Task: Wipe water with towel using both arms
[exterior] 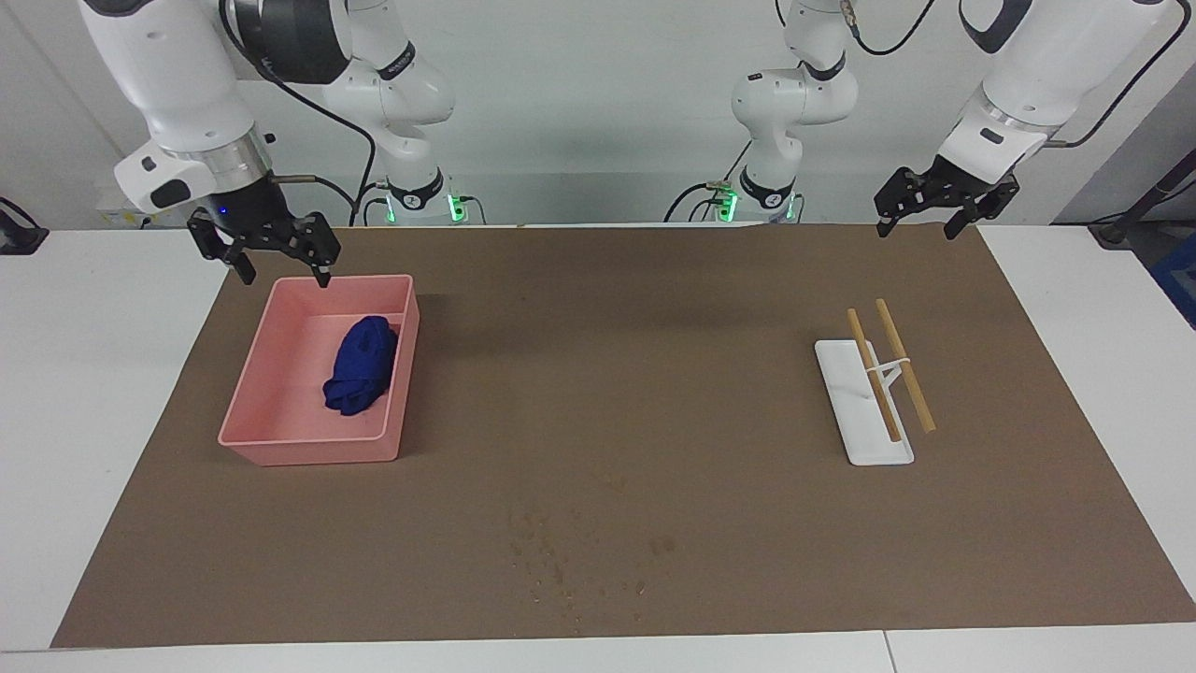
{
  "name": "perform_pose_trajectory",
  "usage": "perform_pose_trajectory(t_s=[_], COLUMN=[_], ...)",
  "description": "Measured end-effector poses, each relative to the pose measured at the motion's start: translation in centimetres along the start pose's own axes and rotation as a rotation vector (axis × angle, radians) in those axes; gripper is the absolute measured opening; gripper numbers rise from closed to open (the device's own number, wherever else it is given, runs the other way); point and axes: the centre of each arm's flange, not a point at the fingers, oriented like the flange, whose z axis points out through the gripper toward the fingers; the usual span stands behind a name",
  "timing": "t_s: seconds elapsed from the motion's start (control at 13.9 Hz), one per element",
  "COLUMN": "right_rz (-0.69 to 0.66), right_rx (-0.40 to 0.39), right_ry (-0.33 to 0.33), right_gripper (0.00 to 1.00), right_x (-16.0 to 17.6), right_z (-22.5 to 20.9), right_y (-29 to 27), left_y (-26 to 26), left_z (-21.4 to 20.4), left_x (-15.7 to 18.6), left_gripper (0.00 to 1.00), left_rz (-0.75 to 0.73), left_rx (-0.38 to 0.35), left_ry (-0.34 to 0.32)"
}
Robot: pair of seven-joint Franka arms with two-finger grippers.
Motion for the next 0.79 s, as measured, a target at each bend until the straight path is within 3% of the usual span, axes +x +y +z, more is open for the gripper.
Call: perform_pose_trajectory(t_s=[0.36,0.79], right_rz=[0.01,0.007], right_rx=[-0.002,0.007], right_ry=[-0.087,-0.097], right_gripper=[1.0,1.0], right_x=[-2.6,-3.0], right_z=[-1.7,-1.7], right_y=[0.6,0.3], left_y=[0.0,0.0], left_z=[0.0,0.0], left_x=[0.0,0.0], left_gripper=[1.0,1.0], left_rz=[0.0,0.0], left_rx=[0.0,0.0], left_ry=[0.0,0.0])
